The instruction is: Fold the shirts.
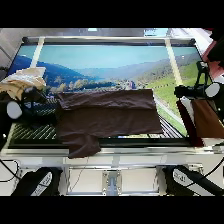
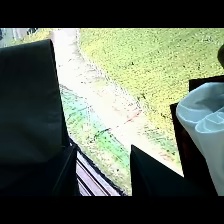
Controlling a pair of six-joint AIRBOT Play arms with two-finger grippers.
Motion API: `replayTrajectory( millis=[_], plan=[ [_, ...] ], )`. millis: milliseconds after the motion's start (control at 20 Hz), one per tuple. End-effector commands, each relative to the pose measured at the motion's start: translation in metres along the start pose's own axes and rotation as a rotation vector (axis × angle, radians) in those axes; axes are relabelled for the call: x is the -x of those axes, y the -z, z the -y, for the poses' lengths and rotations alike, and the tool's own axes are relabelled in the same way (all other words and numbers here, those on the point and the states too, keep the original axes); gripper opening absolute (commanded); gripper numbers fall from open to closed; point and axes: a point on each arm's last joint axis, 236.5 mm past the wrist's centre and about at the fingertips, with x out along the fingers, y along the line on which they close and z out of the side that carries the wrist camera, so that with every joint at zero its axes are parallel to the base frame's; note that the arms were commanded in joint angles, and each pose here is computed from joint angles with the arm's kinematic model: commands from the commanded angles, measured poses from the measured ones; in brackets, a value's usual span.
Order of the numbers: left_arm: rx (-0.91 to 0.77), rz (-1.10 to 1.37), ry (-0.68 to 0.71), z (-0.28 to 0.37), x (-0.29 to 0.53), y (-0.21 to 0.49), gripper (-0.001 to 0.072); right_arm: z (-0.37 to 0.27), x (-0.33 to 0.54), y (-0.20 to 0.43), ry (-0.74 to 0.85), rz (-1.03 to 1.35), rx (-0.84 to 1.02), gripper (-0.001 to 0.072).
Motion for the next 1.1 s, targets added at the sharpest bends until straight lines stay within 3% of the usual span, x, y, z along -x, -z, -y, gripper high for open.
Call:
replayTrajectory(
  millis=[0, 650, 1050],
  plan=[
    [0.195, -0.184, 0.147, 0.028, -0.038, 0.082, 0.0643, 0.003, 0.008, -0.006, -0.043, 0.034, -0.054, 0.0394],
    [0.385, -0.246, 0.256, 0.048, -0.099, 0.124, 0.062, -0.009, 0.009, -0.009, -0.095, 0.046, -0.049, 0.0394],
    [0.39, -0.204, 0.296, 0.055, -0.1, 0.113, 0.0222, -0.014, 0.01, -0.011, -0.114, 0.05, -0.066, 0.0393]
  ],
)
